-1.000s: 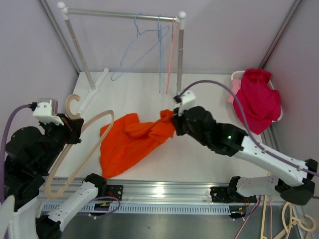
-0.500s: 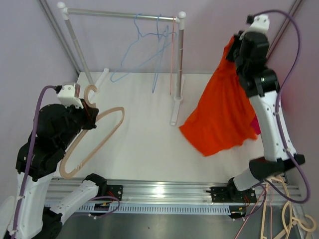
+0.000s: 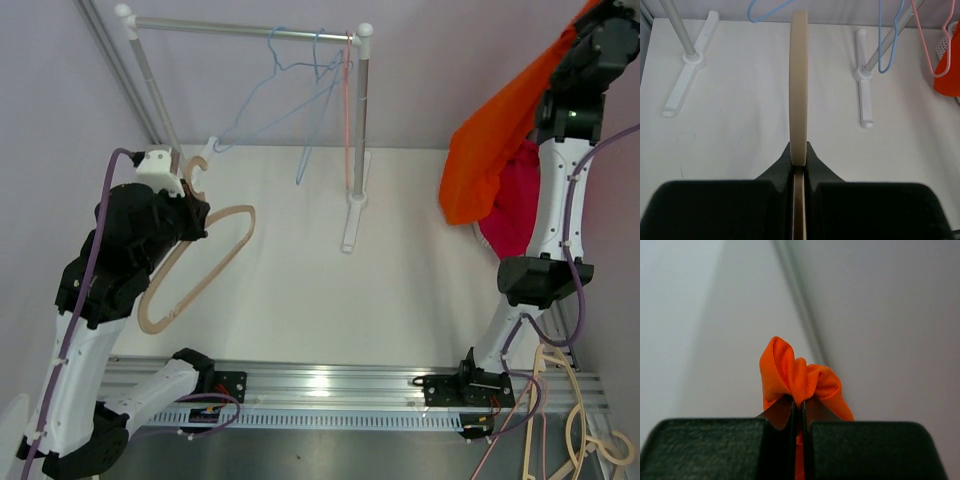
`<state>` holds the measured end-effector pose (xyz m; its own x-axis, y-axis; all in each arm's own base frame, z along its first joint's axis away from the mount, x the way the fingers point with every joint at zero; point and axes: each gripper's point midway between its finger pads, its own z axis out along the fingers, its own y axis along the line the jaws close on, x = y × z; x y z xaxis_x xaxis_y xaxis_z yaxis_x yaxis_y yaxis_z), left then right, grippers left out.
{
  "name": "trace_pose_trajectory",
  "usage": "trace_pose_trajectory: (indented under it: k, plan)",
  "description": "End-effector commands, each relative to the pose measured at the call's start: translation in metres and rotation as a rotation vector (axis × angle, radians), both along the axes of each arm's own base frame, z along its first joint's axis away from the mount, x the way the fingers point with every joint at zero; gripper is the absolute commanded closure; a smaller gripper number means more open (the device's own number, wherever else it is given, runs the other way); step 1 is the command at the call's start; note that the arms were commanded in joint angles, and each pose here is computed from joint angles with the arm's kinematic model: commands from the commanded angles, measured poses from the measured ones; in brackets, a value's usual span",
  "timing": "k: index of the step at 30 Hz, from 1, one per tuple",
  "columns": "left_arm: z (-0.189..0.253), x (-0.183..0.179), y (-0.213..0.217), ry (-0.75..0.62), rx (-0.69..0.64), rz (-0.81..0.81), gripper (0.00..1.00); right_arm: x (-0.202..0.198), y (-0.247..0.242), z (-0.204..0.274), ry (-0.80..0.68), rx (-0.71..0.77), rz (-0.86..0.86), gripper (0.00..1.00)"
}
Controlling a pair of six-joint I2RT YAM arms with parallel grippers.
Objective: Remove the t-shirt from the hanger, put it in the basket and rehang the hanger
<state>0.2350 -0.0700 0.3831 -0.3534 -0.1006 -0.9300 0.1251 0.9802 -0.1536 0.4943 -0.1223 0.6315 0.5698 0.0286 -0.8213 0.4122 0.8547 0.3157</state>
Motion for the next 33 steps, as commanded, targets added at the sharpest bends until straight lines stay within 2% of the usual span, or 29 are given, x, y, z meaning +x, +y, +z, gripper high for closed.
trace_pose_trajectory:
  k: [1,4,7,13,18,19,20,21,22,23,26,30,33]
  plan:
    - [0.022,0.017,-0.003,-0.082,-0.025,0.011,0.99,-0.022,-0.072,0.006,-0.149,0.113,-0.152,1.0]
    - [0.029,0.03,0.002,-0.115,-0.043,0.07,0.99,-0.019,-0.105,-0.005,-0.124,0.12,-0.192,1.0]
    - [0.038,0.038,0.005,-0.156,-0.083,0.11,0.99,-0.011,-0.119,-0.012,-0.095,0.109,-0.151,1.0]
    - [0.043,0.052,0.016,-0.162,-0.105,0.192,0.99,0.027,-0.11,-0.072,0.098,0.137,-0.033,1.0]
    - [0.037,0.052,0.033,-0.157,-0.118,0.253,0.99,0.037,-0.109,-0.11,0.146,0.226,0.008,1.0]
    - [0.035,0.055,0.038,-0.151,-0.127,0.265,0.99,0.041,-0.106,-0.113,0.164,0.233,0.021,0.94]
    - [0.036,0.057,0.042,-0.156,-0.134,0.275,0.99,0.041,-0.105,-0.112,0.166,0.24,0.031,0.49]
    - [0.036,0.059,0.046,-0.161,-0.136,0.287,0.99,0.042,-0.103,-0.11,0.168,0.244,0.044,0.24]
    - [0.032,0.066,0.054,-0.153,-0.132,0.314,0.99,0.045,-0.103,-0.118,0.201,0.256,0.052,0.05]
    - [0.035,0.07,0.056,-0.163,-0.135,0.319,0.99,0.04,-0.094,-0.097,0.172,0.237,0.089,0.0]
    - [0.041,0.085,0.057,-0.159,-0.123,0.322,0.99,0.027,-0.074,-0.07,0.138,0.217,0.17,0.0]
    - [0.047,0.099,0.074,-0.186,-0.048,0.397,0.99,0.003,0.003,-0.024,0.111,0.058,0.5,0.01]
    - [0.06,0.106,0.076,-0.23,-0.014,0.37,0.99,-0.023,0.045,-0.013,0.145,0.006,0.642,0.01]
